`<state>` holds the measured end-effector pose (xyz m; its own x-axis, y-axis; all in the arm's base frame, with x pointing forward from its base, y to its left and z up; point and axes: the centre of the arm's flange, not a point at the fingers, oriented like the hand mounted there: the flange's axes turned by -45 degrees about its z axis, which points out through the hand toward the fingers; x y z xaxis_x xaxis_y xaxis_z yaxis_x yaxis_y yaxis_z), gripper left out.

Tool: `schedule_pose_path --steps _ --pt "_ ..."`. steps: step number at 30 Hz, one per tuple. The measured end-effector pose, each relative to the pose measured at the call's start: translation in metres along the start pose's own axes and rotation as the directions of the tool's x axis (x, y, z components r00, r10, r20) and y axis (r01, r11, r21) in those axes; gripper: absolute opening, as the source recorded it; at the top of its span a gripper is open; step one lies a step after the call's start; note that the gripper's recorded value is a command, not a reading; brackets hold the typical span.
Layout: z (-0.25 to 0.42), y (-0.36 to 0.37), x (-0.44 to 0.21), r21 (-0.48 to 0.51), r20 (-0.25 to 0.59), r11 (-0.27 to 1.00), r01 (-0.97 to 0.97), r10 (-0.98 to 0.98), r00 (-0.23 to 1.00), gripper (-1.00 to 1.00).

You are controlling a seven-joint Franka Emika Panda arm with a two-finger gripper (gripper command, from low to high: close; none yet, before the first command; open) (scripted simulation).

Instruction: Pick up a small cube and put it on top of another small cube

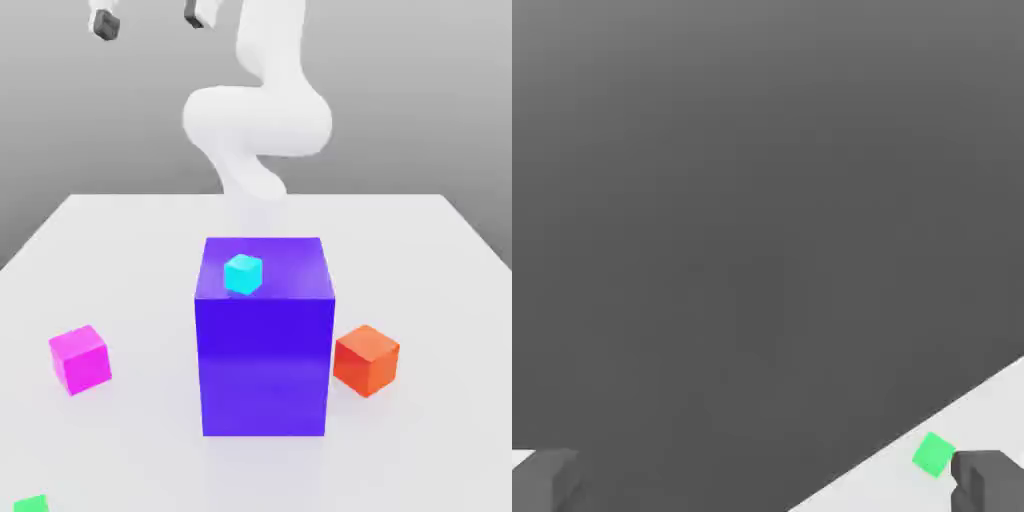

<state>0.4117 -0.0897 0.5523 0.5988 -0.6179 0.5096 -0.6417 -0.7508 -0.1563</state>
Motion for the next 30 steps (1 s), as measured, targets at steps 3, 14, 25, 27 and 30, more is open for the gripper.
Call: schedule_pose_path --steps 3,14,25,27,30 --pt "0.000 0.000 0.000 0.000 0.000 1.000 0.000 0.000 1.000 0.00" --pt "0.094 0.080 -0.021 -0.184 0.043 0.893 -0.411 0.425 0.904 0.00" --pt "0.220 0.232 -0.107 -0.446 -0.111 0.186 -0.876 0.959 0.261 0.00" --pt "0.239 0.258 -0.129 -0.465 -0.164 0.009 -0.885 0.982 0.096 0.00" --pt "0.268 0.282 -0.154 -0.472 -0.219 -0.163 -0.866 0.974 -0.064 0.00"
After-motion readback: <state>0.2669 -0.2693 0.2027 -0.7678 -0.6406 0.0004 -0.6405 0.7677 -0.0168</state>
